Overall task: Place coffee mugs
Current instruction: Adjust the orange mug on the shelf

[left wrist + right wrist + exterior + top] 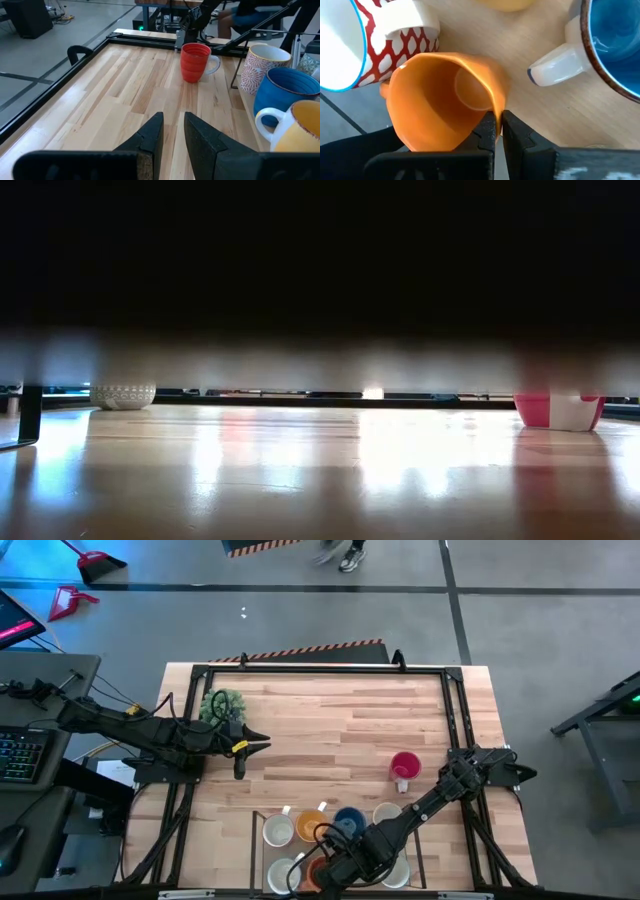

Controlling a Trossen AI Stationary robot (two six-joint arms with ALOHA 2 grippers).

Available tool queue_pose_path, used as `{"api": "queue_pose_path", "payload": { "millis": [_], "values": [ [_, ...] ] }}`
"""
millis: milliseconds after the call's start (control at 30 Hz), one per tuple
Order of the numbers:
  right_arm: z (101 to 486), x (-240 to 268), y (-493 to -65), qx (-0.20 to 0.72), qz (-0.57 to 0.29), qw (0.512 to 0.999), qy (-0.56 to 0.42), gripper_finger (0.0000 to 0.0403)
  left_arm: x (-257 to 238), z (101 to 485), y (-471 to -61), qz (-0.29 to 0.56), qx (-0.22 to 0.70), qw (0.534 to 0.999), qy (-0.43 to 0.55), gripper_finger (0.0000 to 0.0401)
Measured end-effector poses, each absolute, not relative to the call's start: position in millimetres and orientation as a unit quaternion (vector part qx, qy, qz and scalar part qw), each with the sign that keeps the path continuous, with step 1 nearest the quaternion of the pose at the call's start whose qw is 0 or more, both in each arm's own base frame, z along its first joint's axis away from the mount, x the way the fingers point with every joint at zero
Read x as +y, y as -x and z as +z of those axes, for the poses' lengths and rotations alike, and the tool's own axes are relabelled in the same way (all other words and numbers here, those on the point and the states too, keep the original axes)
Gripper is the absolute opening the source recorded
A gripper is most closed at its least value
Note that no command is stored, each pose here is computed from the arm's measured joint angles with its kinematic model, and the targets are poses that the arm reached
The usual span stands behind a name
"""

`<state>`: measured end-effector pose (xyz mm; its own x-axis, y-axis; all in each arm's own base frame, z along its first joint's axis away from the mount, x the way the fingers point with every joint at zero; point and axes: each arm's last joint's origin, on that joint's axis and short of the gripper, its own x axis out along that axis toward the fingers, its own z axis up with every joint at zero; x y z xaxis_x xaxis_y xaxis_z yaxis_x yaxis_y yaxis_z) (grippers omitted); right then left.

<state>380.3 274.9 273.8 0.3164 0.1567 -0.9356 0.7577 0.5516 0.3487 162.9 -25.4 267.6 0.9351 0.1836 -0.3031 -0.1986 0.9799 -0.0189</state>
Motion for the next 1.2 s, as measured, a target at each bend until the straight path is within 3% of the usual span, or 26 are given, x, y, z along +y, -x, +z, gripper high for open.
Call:
{"api": "queue_pose_path", "payload": {
  "millis": [1200],
  "values": [
    [276.6, 264.2, -395.6, 0.515, -0.190, 0.725, -0.415, 0.0000, -25.4, 267.5, -162.9, 0.098, 0.152, 0.983, 0.025, 0.0067]
  ]
}}
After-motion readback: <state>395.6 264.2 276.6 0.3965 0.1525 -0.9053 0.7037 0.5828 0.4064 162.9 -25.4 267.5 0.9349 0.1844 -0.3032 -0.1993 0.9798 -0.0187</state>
